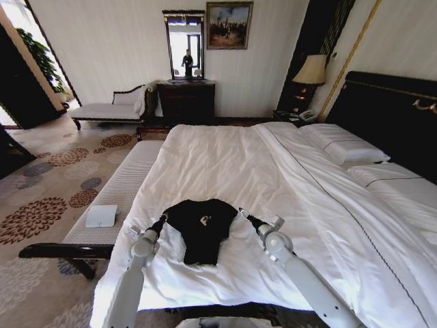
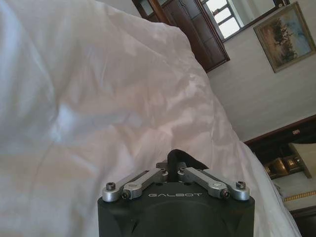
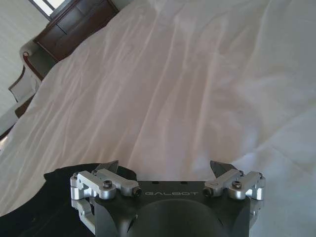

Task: Fold the clothes on the bed.

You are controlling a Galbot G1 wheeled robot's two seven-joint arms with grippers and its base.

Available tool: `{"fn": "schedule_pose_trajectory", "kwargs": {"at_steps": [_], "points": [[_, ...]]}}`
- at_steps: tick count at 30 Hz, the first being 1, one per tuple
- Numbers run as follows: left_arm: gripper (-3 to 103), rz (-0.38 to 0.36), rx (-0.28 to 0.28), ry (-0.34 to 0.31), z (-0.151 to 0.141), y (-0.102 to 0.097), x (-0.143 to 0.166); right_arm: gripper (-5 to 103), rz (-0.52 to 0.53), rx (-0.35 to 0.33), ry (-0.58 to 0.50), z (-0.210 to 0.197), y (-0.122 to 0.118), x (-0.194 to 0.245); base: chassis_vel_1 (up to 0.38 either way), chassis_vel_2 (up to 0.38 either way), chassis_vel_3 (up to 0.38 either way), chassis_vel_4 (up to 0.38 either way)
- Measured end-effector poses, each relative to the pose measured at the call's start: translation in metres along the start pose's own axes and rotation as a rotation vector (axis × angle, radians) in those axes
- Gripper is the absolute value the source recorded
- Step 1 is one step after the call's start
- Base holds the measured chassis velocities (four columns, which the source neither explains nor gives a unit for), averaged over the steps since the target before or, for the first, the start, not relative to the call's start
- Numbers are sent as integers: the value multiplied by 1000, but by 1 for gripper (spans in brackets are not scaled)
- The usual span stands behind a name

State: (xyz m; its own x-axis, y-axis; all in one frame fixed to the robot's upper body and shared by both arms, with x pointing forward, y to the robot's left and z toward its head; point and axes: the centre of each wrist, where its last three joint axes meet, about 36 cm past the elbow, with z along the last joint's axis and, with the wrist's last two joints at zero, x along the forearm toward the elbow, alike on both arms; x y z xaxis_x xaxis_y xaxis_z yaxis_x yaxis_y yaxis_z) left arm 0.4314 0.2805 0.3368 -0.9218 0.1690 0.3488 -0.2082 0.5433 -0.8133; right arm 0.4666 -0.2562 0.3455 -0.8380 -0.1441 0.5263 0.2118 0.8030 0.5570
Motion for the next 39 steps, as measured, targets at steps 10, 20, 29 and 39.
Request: {"fn": "schedule_pose_trajectory", "kwargs": {"at_steps": [10, 20, 29, 39], "points": [[2, 12, -9, 9, 4, -6, -4, 100, 28, -1, 9, 0, -4, -30, 0, 0, 0, 0], [2, 13, -21, 10, 5, -5, -2, 100, -25, 2, 12, 14, 24, -40, 0, 0, 0, 0], [2, 8, -31, 3, -4, -1, 5, 83, -46, 31, 22, 26, 39, -43, 0, 0, 0, 0], [2, 11, -27, 9, 0, -2, 5, 44, -33, 67, 15, 31, 34, -39, 0, 0, 0, 0]]}}
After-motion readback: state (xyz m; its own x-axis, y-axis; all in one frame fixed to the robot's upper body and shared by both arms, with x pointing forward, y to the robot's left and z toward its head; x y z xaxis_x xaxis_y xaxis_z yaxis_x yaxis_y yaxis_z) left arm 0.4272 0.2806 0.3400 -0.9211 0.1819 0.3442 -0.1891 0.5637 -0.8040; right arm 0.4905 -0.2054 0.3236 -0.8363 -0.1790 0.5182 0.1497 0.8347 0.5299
